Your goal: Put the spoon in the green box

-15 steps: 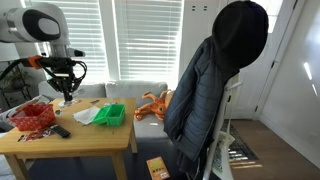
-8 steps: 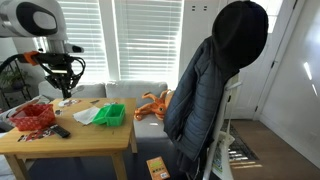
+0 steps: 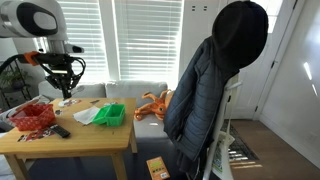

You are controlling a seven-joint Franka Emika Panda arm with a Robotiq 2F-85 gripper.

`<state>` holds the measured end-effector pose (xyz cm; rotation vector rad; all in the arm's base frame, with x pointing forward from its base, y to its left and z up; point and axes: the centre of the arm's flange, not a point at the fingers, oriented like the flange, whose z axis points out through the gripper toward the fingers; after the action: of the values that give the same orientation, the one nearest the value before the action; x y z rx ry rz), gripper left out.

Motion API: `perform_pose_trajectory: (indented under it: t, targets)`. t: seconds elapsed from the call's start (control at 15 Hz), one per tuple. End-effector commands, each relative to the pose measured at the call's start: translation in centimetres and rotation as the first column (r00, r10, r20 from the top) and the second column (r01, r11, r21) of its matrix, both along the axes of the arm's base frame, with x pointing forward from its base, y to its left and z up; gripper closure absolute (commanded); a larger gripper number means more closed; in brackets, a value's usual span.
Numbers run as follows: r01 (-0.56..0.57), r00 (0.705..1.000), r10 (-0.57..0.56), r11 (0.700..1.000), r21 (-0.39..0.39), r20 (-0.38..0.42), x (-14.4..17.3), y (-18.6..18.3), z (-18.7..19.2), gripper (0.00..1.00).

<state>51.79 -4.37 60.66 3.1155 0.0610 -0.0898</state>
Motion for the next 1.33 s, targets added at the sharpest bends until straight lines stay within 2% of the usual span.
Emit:
perform_pose_trajectory:
  t: [0.0, 0.4, 1.27]
  targets:
    - [0.018, 1.0, -0.018, 0.999, -0.033, -0.023, -0.1, -0.7, 0.4, 0.98]
    - [0.03, 0.996, -0.038, 0.995, -0.092, -0.086, 0.6, -4.5, -0.1, 0.98]
    - [0.064, 0.972, -0.082, 0.994, -0.087, -0.221, 7.6, -10.5, -7.2, 0.98]
